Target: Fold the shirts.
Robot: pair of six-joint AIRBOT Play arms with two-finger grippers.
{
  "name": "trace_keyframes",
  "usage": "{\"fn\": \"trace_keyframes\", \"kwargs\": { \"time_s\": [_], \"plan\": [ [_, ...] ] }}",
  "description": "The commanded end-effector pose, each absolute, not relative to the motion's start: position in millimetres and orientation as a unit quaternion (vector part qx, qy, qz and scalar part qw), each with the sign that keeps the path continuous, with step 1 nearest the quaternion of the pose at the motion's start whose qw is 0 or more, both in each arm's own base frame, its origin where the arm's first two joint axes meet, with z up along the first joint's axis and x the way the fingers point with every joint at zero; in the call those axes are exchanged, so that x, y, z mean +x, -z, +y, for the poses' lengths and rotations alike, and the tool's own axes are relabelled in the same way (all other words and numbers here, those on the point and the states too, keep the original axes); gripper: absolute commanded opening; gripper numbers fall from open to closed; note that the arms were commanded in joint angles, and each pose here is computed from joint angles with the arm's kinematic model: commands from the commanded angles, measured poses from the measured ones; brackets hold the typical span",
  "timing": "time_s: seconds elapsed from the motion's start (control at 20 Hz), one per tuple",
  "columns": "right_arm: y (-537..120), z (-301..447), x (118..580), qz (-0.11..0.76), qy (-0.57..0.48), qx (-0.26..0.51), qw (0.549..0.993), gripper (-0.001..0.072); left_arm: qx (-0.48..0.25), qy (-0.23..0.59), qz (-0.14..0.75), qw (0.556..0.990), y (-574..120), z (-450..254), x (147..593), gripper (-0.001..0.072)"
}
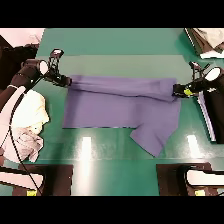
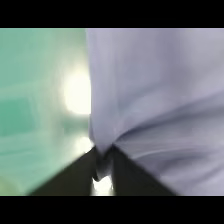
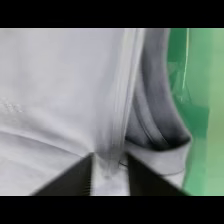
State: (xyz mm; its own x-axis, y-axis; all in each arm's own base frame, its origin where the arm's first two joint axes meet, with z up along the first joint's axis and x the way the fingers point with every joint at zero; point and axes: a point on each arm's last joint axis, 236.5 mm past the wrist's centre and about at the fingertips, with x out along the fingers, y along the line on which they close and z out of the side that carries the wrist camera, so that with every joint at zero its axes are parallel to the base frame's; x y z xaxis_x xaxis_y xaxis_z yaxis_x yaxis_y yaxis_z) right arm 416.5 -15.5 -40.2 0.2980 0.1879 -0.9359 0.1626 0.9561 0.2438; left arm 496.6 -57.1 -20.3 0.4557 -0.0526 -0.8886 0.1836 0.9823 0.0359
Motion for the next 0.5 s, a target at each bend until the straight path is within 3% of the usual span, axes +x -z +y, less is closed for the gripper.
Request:
{"fn": "trace_keyframes", "kwargs": {
  "time_s": [0.0, 0.1, 0.3, 0.45],
  "plan": [
    [40, -8, 413, 0.594, -0.015, 0.172, 0.786, 0.0299, 0.059, 0.071, 0.548, 0.832, 28, -57, 481, 0.0577],
    [36, -9, 409, 0.597, -0.015, 0.172, 0.783, 0.0299, 0.061, 0.07, 0.559, 0.824, 30, -56, 475, 0.0504],
    [3, -25, 387, 0.595, -0.007, 0.184, 0.782, 0.0299, 0.063, 0.06, 0.611, 0.787, 24, -38, 442, 0.0504],
    [-23, -26, 345, 0.624, -0.038, 0.161, 0.764, 0.03, -0.023, 0.082, 0.659, 0.747, 20, -33, 400, 0.0505]
  ]
}}
